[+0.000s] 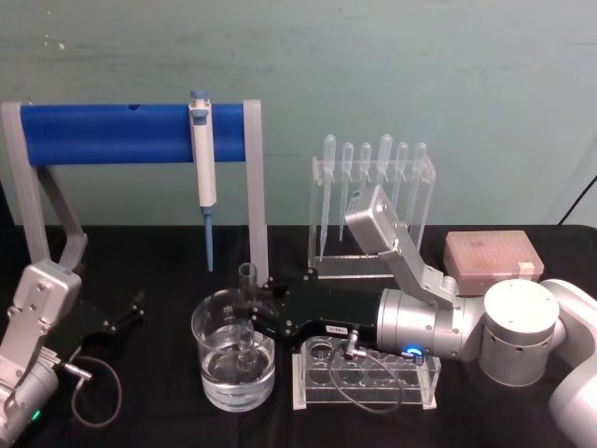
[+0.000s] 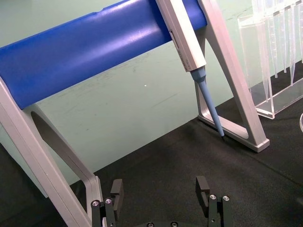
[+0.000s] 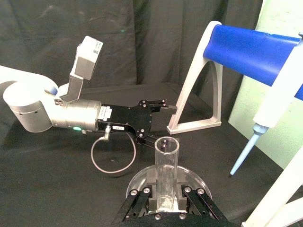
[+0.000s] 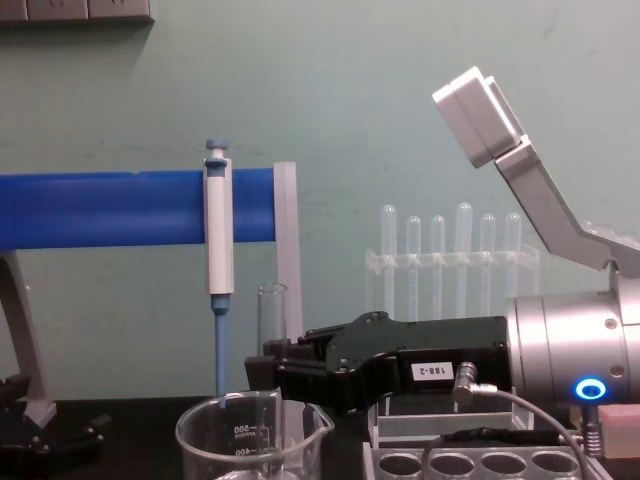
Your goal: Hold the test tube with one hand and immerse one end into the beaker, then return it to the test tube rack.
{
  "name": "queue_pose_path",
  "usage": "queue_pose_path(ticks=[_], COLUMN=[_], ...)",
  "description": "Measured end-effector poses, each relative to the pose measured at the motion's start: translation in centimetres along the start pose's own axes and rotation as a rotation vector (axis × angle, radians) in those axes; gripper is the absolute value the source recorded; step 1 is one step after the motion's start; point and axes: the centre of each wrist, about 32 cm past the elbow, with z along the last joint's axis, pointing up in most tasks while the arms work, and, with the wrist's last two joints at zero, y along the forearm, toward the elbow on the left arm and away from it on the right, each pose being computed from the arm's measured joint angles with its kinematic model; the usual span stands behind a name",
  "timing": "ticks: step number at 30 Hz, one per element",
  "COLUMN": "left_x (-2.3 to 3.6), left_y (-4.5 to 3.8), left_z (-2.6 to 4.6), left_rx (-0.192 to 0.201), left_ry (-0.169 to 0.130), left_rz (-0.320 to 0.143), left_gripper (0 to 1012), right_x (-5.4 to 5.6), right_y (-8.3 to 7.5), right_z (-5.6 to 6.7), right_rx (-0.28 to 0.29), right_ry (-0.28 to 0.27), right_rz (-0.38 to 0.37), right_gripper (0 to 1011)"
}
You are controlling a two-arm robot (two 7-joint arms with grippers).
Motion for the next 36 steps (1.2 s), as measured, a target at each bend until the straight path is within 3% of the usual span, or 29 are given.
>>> queue_pose_path(ticks=[36], left_x=[0.00], left_y=[0.00], left_z=[0.00], left_rx=[0.000], left_ry=[0.000], left_rz=[0.000], left_gripper=[1000], right_x=[0.00], right_y=[0.00], right_z=[0.00], right_rx=[0.000], right_ry=[0.000], right_rz=[0.000], right_gripper=[224])
